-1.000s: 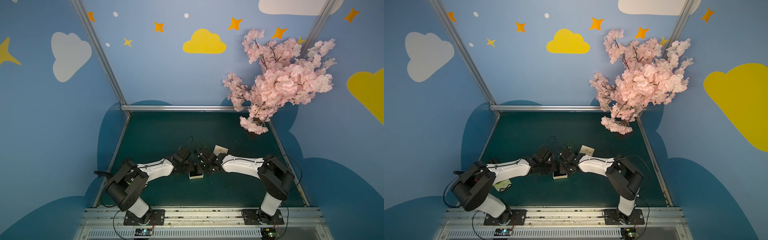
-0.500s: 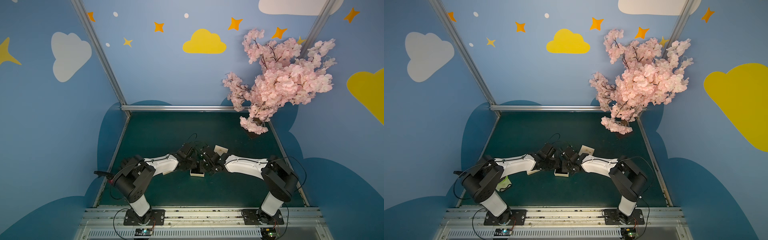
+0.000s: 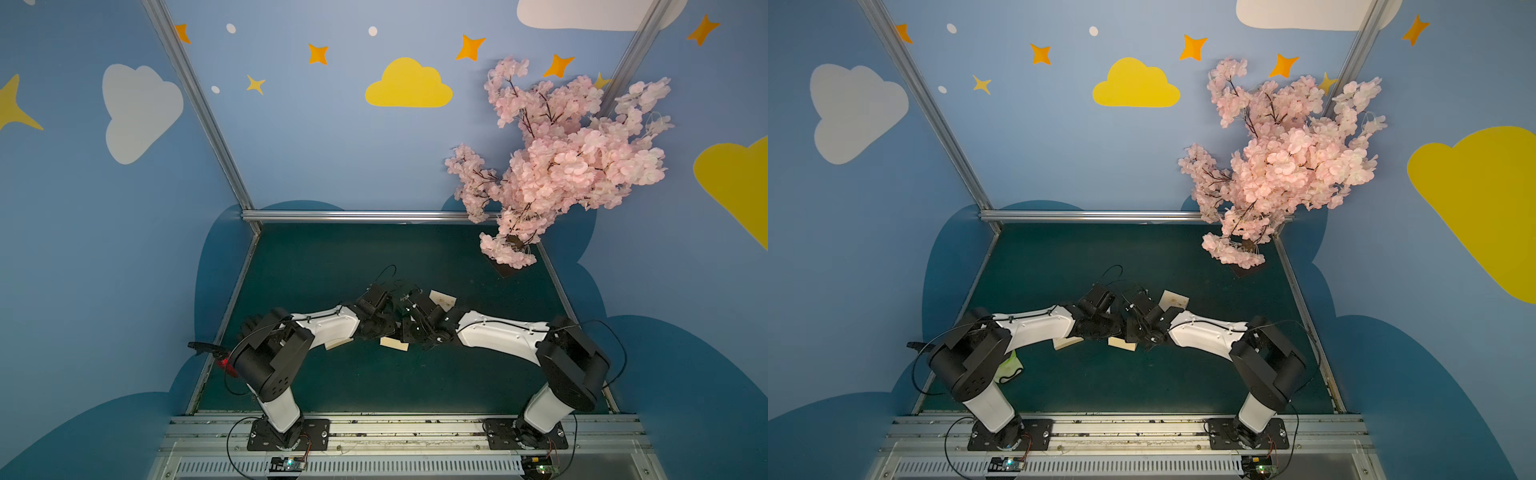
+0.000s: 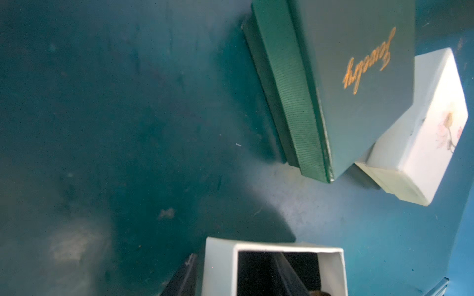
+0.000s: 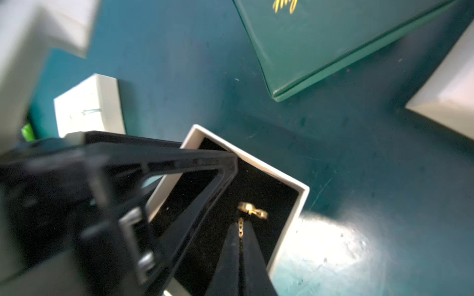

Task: Take the rings out of the lift-off lid box
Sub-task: Take out the ring from the jewelry box, then place the ring at the center of the board, then move the jewelry box to the center of the board.

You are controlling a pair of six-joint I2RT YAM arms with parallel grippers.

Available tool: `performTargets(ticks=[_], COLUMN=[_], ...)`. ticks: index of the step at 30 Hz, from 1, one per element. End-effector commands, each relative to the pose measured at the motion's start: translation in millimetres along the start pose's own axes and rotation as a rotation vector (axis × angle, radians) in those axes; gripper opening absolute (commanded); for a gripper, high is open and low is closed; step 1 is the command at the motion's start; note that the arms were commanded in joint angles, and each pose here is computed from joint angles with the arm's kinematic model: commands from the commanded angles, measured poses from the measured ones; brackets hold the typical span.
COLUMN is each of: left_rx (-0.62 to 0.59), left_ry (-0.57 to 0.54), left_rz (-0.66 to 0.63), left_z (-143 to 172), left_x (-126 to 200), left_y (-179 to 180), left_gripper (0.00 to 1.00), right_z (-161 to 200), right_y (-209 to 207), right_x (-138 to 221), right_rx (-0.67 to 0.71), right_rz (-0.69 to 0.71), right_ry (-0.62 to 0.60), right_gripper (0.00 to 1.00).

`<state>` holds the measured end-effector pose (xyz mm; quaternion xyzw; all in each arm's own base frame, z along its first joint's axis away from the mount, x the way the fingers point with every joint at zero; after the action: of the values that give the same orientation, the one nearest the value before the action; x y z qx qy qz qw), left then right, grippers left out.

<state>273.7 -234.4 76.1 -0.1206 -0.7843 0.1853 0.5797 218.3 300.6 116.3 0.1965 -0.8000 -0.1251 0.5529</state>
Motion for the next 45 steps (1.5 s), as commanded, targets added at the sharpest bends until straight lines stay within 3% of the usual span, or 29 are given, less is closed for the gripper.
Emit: performTargets(ticks=[1, 18, 31, 38, 45], left_rx=[0.006, -0.004, -0.082, -0.177, -0.263], left_ry=[0.131, 0.104, 0.07, 0.071, 0.059], left_rz=[-0.174, -0.172, -0.066, 0.022, 0.094], left_z=[32.3, 29.3, 12.4, -1.3, -10.7], left_x=[-22.7, -14.7, -16.9, -28.5, -25.4], left_y=[38.8, 37.3, -1.8, -45.1, -78.0], left_gripper=[0.48, 0.49, 0.5, 0.51, 0.54], right_z=[-2.1, -5.9, 2.3, -2.0, 7.3], right_y=[-0.7, -9.9, -112.7, -144.8, -177.2], right_x=[12.9, 36.8, 50.9, 63.8, 59.1], right_rx=[-0.003, -0.054, -0.28, -0.346, -0.394], right_rz=[-0.003, -0.034, 0.186, 0.262, 0.318], right_ry=[-0.023, -0.089, -0.103, -0.131, -0.08], right_gripper=[0.02, 0.02, 0.04, 0.06, 0.11])
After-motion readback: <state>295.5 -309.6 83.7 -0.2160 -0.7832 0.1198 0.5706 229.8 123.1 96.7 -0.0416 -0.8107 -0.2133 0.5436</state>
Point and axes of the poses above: each gripper's point midway between its finger pads, its own x axis back along the fingers, its own y axis along the line the jaws close on, z = x × y, the point moved 6 cm from there along x, back along the fingers, and after that the axes turned 4 degrees about -x, right-handed, at the moved point
